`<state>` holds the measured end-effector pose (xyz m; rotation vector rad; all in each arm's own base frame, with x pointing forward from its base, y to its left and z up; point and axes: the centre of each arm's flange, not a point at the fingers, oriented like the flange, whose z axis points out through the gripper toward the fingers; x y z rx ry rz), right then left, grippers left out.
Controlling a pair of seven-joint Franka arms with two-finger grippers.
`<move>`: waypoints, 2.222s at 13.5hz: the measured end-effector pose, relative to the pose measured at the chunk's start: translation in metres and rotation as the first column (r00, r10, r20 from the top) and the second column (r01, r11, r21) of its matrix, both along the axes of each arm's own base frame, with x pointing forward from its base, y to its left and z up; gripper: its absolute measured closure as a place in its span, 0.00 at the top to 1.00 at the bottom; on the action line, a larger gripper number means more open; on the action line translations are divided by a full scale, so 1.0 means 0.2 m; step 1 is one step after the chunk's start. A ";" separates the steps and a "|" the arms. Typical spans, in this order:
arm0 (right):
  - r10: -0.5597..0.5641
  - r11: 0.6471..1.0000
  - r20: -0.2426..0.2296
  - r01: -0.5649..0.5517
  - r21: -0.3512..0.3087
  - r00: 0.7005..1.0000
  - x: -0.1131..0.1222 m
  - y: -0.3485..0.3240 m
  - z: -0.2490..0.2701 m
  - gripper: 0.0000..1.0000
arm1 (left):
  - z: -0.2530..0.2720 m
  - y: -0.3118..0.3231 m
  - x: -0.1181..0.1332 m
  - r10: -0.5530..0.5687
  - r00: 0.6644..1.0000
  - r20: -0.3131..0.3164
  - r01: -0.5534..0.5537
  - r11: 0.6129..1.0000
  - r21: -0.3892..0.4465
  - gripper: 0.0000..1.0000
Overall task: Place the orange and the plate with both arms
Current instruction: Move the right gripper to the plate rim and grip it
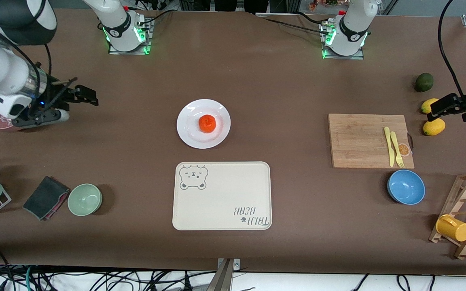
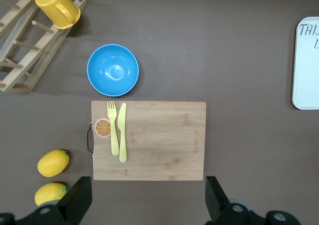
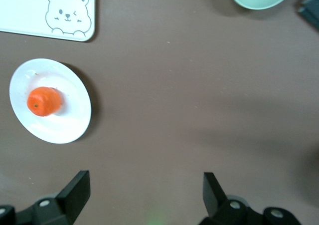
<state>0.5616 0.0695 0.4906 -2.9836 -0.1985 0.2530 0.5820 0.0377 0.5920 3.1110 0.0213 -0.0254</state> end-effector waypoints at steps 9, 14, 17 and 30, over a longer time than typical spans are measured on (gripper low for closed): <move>-0.095 0.947 0.011 0.087 0.309 0.995 0.03 0.08 -0.62 1.00 | -0.04 -0.08 -0.04 -0.028 0.996 -0.088 0.028 1.000 -0.007 1.00; -0.126 0.892 -0.002 0.114 0.437 0.992 -0.20 0.22 -1.00 1.00 | -0.04 -0.05 -0.03 -0.018 0.997 -0.078 0.018 1.000 -0.005 1.00; -0.135 0.837 0.006 0.111 0.536 0.991 -0.32 0.29 -1.21 1.00 | -0.03 -0.05 -0.03 -0.018 0.997 -0.069 0.017 1.000 -0.005 1.00; -0.179 0.752 0.087 0.079 0.654 0.980 -0.53 0.54 -1.68 1.00 | -0.03 -0.05 -0.03 -0.018 0.998 -0.061 0.018 1.000 -0.004 1.00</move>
